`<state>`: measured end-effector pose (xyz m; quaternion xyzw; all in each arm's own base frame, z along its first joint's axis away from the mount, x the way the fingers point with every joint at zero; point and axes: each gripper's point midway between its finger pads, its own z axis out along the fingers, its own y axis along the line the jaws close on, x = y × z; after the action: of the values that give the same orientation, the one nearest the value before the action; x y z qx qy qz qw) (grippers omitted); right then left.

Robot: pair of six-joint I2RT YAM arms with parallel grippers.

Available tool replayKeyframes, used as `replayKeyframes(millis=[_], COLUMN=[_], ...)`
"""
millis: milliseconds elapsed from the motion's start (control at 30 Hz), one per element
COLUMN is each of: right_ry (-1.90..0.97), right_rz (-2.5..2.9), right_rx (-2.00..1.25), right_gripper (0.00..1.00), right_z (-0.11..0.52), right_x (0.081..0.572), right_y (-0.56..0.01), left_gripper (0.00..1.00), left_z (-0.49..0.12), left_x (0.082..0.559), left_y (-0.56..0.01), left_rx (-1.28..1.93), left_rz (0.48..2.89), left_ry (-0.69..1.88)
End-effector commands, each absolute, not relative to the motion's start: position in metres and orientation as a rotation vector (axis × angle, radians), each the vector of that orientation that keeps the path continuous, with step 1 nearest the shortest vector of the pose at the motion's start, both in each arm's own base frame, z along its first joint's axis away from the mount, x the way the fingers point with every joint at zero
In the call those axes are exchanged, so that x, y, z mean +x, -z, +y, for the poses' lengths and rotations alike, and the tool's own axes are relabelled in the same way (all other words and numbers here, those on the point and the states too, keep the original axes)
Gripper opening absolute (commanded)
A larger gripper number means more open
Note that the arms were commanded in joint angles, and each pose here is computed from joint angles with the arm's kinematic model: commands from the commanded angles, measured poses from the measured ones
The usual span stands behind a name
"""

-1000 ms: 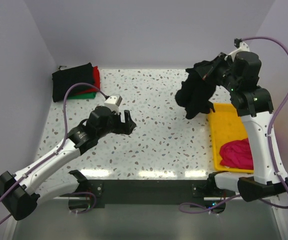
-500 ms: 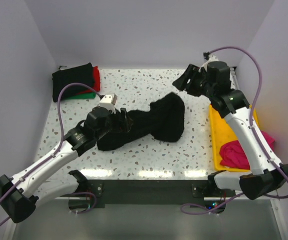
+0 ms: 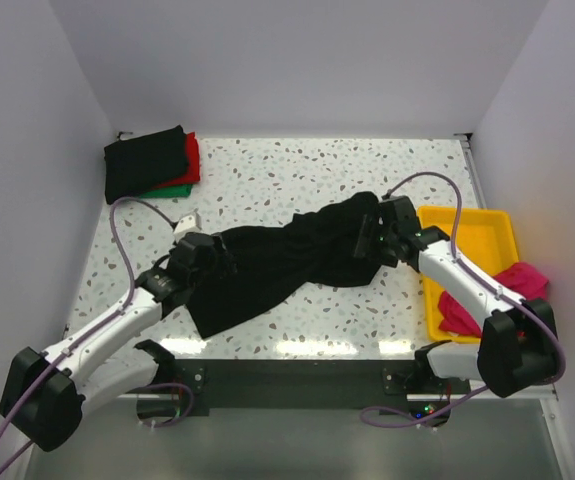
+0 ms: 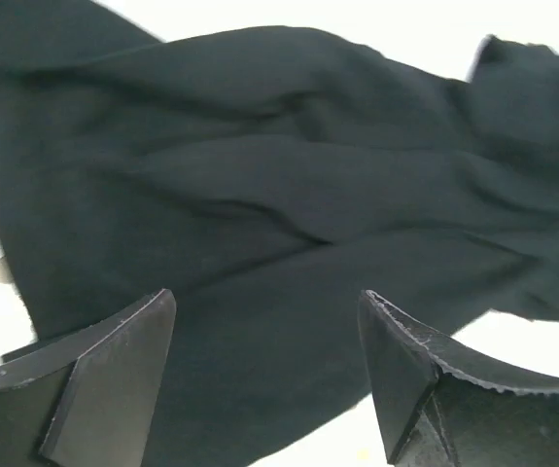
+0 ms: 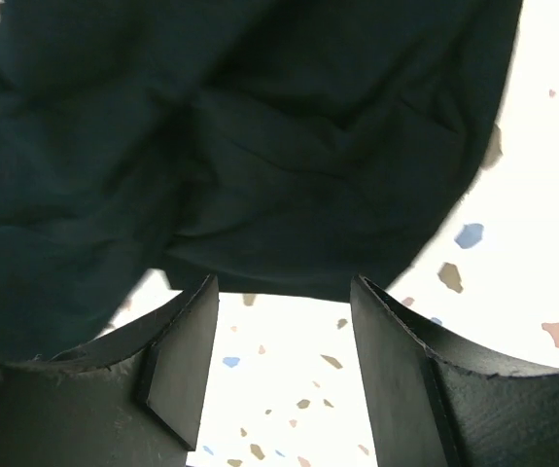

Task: Fold and stack the t-shirts
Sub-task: Move the tshirt to the center of the board

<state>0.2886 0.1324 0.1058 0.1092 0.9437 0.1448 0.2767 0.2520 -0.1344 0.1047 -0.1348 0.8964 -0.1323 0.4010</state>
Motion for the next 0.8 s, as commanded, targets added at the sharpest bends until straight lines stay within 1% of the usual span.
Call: replayKeyframes(millis=[0, 133, 233, 300, 467, 767], right_ry=[-0.372, -0.396, -0.448, -0.454, -0.441, -0.455], right_rz=[2.440, 2.467, 2.471, 2.477, 2.494, 2.520], right_rx=[0.309, 0.313, 0.314, 0.318, 0.299, 0.274], right_gripper=[0.60, 0.59, 0.59, 0.59, 0.59, 0.58], right_z=[0.128, 0.132, 0.139, 0.139, 0.138, 0.141], right_x=[0.301, 0.299, 0.297, 0.295, 0.292, 0.289], right_y=[-0.105, -0.090, -0.085, -0.082, -0.076, -0.069], left_gripper=[0.79, 0.78, 0.76, 0.74, 0.68, 0.66], left_z=[-0.117, -0.105, -0.086, -0.074, -0.056, -0.026], left_x=[0.255, 0.246, 0.239, 0.234, 0.223, 0.207], left_y=[-0.091, -0.072, -0.063, -0.061, -0.056, -0.048], left_rx=[-0.512, -0.574, -0.668, -0.729, -0.849, -0.978], left_rz=[2.259, 2.285, 2.278, 2.265, 2.229, 2.163], left_ry=[0.367, 0.309, 0.208, 0.142, 0.066, -0.073])
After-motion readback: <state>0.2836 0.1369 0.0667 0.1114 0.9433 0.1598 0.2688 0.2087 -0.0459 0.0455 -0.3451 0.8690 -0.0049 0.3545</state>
